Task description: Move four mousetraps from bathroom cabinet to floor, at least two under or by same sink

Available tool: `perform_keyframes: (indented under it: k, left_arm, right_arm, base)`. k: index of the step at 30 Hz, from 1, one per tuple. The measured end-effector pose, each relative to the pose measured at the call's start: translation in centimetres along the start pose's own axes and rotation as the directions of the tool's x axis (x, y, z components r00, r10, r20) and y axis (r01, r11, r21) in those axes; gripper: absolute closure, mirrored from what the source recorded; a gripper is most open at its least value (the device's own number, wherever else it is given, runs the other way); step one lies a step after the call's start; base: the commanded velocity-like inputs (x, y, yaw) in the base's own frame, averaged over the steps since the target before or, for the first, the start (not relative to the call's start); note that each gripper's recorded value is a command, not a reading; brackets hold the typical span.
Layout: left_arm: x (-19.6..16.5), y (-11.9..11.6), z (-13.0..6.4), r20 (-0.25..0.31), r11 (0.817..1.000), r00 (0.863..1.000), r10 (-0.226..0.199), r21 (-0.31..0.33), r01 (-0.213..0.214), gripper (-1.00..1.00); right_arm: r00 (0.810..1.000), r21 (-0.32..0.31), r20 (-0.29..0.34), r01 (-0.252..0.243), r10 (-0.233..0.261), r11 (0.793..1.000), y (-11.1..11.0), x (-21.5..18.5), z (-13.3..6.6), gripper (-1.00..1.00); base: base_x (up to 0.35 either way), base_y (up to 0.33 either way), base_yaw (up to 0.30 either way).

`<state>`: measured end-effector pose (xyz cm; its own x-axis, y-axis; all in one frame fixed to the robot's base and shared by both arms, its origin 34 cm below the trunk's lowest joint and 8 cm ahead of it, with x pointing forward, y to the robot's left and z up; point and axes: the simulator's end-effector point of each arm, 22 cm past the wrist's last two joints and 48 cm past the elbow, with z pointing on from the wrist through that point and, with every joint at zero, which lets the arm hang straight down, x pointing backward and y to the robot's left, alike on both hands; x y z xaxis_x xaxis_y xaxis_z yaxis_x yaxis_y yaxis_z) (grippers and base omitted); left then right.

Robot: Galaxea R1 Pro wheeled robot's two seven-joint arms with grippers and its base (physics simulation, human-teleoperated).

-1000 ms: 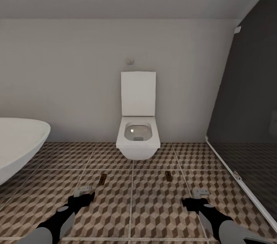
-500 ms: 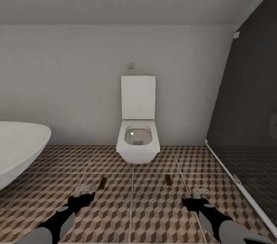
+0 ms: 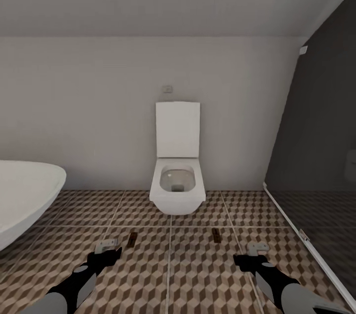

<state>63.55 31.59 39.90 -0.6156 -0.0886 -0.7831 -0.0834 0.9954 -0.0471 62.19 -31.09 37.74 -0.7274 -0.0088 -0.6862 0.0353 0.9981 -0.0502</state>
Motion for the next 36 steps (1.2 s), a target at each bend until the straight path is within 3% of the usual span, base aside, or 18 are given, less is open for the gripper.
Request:
perform_keyframes:
  k: [36]
  left_arm:
    - [-7.1,-0.5,-3.5,0.000,1.000,1.000,-0.003,-0.001,0.003,-1.00]
  right_arm:
    - [1.000,0.001,0.000,0.002,-0.002,1.000,-0.3,-6.5,-4.5,-1.00]
  base:
    - [0.000,0.000,0.000]
